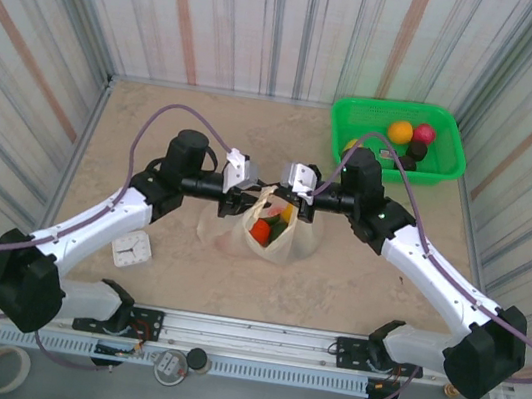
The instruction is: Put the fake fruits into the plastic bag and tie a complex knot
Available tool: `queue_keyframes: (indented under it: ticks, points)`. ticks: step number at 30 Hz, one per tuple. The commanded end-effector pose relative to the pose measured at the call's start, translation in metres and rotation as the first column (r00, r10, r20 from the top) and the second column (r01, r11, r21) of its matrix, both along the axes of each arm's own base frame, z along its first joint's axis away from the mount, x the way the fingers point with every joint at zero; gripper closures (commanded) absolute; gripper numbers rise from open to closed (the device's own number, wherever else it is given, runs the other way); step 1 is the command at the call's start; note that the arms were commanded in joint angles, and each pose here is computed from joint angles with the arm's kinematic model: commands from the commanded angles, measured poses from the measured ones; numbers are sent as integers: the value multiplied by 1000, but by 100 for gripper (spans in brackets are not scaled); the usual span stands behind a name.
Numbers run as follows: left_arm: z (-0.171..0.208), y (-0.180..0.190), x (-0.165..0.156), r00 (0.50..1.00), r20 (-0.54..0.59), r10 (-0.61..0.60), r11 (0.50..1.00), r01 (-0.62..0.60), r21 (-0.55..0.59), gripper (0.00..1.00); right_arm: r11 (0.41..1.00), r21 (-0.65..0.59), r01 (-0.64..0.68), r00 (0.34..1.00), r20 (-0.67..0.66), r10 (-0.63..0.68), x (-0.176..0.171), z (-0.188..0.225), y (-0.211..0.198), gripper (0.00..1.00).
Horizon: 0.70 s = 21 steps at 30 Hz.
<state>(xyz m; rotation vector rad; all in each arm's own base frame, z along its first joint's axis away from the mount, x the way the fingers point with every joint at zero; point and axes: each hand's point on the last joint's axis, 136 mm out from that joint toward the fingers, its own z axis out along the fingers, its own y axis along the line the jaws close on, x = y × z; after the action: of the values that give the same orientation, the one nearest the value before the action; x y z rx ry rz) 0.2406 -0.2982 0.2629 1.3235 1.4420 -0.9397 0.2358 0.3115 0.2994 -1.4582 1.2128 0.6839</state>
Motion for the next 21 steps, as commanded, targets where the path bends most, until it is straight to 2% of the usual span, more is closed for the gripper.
queue_keyframes:
  ticks: [1, 8, 11, 12, 17, 21]
  points:
    - [15, -4, 0, 1000, 9, -25, 999, 25, -42, 66, 1000, 14, -5, 1000, 2, 5, -1, 2, 5, 93]
    - [16, -2, -2, 999, 20, -25, 998, 26, -60, 87, 1000, 8, 9, 1000, -8, -9, -2, -2, 4, 93]
    - [17, -1, -5, 999, 21, -29, 997, 30, -74, 100, 1000, 3, 20, 1000, -15, -20, -2, -3, 3, 91]
    - [18, -1, -5, 999, 23, -30, 996, 31, -79, 100, 1000, 1, 28, 999, -15, -28, -1, -3, 2, 89]
    - [14, 1, -3, 1000, 22, -6, 996, 8, -85, 100, 987, -11, 160, 987, 0, -160, 10, 2, -13, 60]
    - [11, 4, 0, 999, 28, 29, 997, -27, -78, 100, 965, 19, 261, 965, 15, -262, 8, 9, -32, 46]
